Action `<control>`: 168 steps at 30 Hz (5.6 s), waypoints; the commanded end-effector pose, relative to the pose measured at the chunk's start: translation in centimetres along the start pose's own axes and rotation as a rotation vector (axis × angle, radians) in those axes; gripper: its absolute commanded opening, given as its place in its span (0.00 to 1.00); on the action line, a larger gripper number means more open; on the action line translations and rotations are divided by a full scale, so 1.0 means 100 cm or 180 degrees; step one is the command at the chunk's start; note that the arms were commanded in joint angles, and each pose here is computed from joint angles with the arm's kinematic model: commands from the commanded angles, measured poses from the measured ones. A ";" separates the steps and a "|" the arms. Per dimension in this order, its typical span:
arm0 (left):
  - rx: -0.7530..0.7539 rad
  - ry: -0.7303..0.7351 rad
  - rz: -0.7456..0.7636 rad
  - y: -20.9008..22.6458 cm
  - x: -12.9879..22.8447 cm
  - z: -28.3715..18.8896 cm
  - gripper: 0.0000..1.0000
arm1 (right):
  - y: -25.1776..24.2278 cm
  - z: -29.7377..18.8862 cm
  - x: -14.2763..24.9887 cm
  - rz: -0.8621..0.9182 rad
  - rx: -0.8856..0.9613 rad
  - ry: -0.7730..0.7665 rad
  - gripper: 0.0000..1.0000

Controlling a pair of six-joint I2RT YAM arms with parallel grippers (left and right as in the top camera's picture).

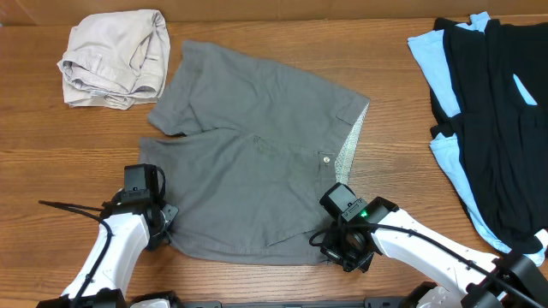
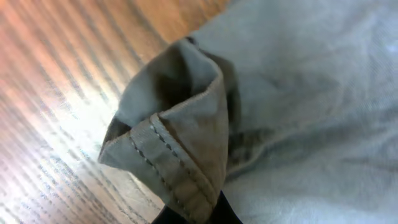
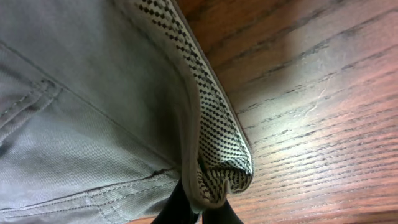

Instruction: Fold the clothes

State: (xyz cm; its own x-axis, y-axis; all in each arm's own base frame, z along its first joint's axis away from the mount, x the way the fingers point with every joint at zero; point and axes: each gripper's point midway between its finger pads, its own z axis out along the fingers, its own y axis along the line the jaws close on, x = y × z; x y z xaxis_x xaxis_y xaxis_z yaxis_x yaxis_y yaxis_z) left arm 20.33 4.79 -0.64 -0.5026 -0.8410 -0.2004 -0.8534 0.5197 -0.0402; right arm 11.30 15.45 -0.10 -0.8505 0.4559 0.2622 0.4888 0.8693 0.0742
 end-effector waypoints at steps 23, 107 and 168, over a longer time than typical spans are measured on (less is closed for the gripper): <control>0.1113 0.0356 0.1675 -0.102 -0.035 -0.182 0.04 | -0.058 -0.215 -0.054 0.0569 -0.0604 -0.1398 0.04; 0.2625 -0.0816 0.4540 -0.376 0.031 -0.170 0.94 | 0.063 -0.214 -0.218 -0.0699 -0.0578 -0.1472 0.68; 0.1097 -0.0385 0.3971 -0.331 -0.053 -0.162 1.00 | 0.002 -0.188 -0.208 0.0137 -0.0440 -0.0837 0.98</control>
State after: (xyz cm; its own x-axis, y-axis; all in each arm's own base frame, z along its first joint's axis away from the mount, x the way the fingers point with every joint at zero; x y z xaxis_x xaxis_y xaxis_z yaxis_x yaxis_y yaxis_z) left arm 48.94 -10.00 14.56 -0.9114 0.2599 -0.3192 0.2708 0.9626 0.0104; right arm 33.99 1.90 14.25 -0.8467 0.5289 -0.0571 0.5041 0.8320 0.2317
